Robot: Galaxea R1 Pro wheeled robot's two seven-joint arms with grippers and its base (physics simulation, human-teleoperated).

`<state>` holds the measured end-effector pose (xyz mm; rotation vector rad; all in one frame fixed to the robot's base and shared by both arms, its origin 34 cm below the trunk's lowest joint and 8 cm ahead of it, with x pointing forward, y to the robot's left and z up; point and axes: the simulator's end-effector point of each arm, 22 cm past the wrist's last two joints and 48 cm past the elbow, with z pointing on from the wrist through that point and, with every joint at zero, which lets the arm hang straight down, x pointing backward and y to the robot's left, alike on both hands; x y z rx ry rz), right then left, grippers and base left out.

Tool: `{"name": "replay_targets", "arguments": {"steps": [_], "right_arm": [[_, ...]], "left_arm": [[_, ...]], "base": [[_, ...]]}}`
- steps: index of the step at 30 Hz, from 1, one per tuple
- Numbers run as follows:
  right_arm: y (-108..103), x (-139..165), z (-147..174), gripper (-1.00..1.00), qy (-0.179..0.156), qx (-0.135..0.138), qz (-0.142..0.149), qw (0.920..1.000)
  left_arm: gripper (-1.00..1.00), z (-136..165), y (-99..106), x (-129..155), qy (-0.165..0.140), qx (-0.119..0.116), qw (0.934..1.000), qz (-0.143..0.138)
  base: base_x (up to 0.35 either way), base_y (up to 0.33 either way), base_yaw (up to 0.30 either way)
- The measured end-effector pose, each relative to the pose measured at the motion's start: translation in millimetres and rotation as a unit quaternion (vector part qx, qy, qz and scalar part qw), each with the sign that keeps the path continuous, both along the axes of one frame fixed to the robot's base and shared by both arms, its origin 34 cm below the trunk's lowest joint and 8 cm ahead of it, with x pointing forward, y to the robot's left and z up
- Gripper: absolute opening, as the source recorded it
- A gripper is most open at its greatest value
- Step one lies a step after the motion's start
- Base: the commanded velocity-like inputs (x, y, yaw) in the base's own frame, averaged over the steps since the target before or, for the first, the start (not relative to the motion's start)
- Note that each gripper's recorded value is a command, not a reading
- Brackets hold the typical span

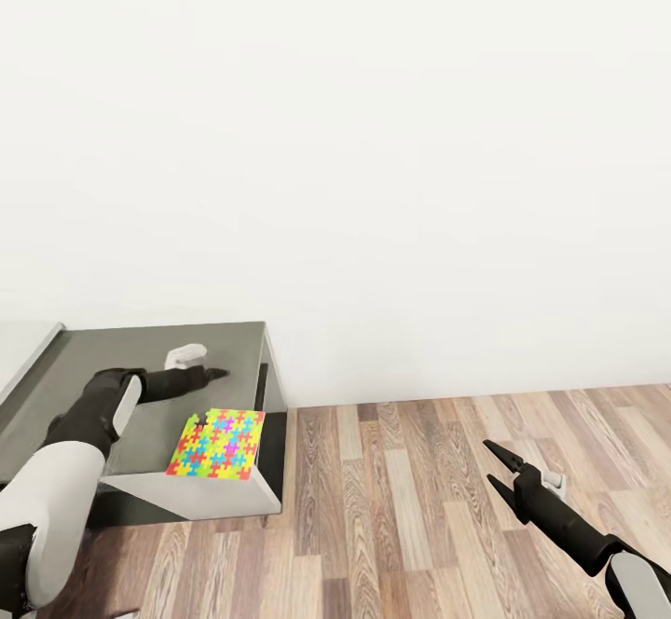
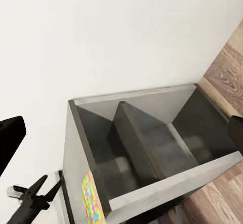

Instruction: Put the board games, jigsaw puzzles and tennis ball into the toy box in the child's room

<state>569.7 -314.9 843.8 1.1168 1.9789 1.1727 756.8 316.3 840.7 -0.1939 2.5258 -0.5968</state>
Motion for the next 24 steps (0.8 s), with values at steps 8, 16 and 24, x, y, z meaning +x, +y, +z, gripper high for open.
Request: {"name": "replay_targets", "arguments": {"steps": [8,16,24], "right_arm": [[1.7,-0.2,-0.9,1.0,0.001,0.001,-0.001,1.0],[3.0,0.9,1.0,1.0,-0.002,0.002,-0.001,1.0],[4.9,3.3,5.3,1.0,-0.009,0.003,0.002,1.0]], "left_arm": [[1.0,53.8,17.2,2.4,-0.018,-0.058,0.9978,-0.026],[1.0,109.6,-9.4,-19.3,-0.02,-0.213,0.9735,-0.082],[1.0,154.0,-29.5,-58.8,-0.042,-0.341,0.9282,-0.143]], "base": [[0.0,0.0,0.0],[0.0,0.0,0.0],[0.0,0.0,0.0]]}}
